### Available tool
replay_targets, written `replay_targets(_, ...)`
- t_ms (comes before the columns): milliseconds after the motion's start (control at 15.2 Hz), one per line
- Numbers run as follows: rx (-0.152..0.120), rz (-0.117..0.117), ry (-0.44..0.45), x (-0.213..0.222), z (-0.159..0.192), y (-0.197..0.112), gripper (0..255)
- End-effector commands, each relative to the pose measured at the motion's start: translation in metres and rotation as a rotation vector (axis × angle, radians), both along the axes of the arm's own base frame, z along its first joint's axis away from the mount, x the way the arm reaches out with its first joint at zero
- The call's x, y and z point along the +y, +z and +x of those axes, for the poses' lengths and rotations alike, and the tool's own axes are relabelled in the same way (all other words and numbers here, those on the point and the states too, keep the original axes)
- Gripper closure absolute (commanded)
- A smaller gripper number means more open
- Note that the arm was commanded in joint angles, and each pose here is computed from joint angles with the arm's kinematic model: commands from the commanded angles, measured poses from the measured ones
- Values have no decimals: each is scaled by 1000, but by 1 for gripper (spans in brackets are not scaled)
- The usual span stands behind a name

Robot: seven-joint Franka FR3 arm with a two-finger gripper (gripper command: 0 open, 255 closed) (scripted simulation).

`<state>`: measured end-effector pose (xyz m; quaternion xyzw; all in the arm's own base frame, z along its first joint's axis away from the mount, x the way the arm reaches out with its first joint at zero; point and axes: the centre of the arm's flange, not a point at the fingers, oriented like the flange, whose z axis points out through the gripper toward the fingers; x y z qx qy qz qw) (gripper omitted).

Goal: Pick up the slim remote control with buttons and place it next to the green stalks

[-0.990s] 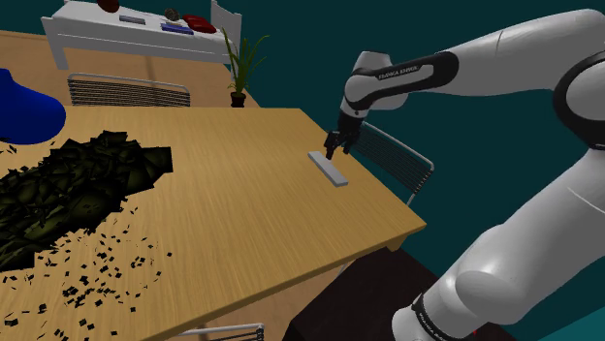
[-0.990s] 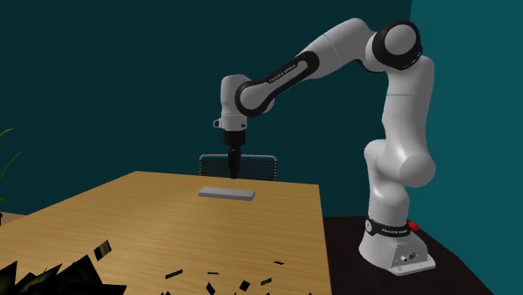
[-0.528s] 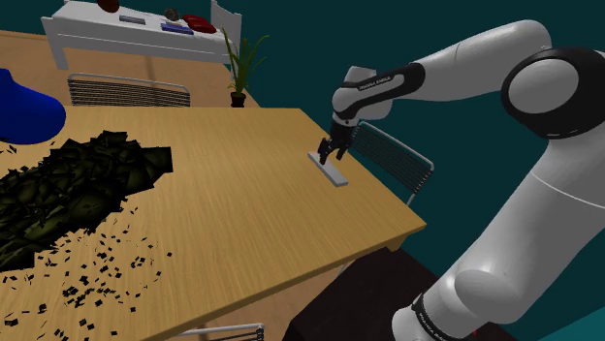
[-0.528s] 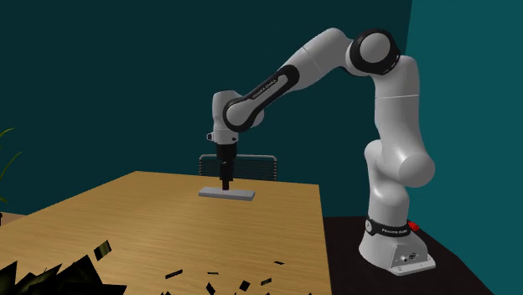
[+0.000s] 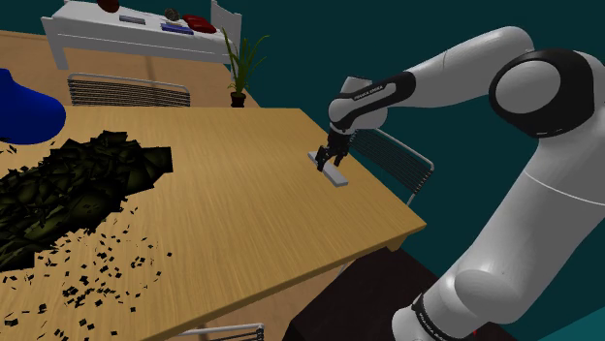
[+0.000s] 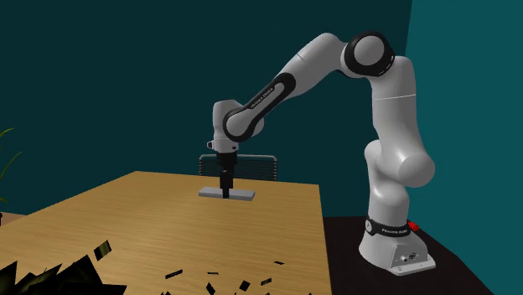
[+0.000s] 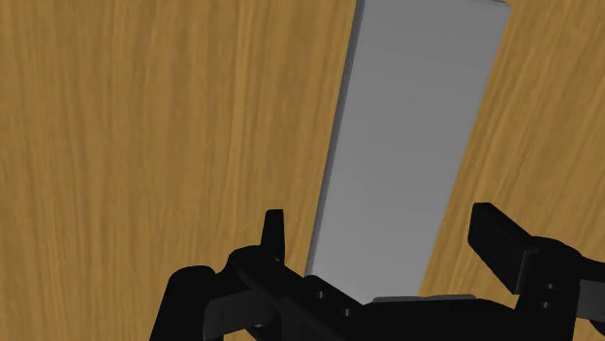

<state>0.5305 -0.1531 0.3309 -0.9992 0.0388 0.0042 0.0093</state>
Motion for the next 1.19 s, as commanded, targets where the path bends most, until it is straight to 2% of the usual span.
replay_targets(0, 0, 0, 0, 0, 0, 0, 0)
replay_targets(198, 0, 0, 0, 0, 0, 0, 0)
replay_targets(264, 0, 0, 0, 0, 0, 0, 255)
replay_targets(858, 0, 0, 0, 0, 0, 0, 255)
replay_targets(1122, 0, 0, 0, 0, 0, 21, 255)
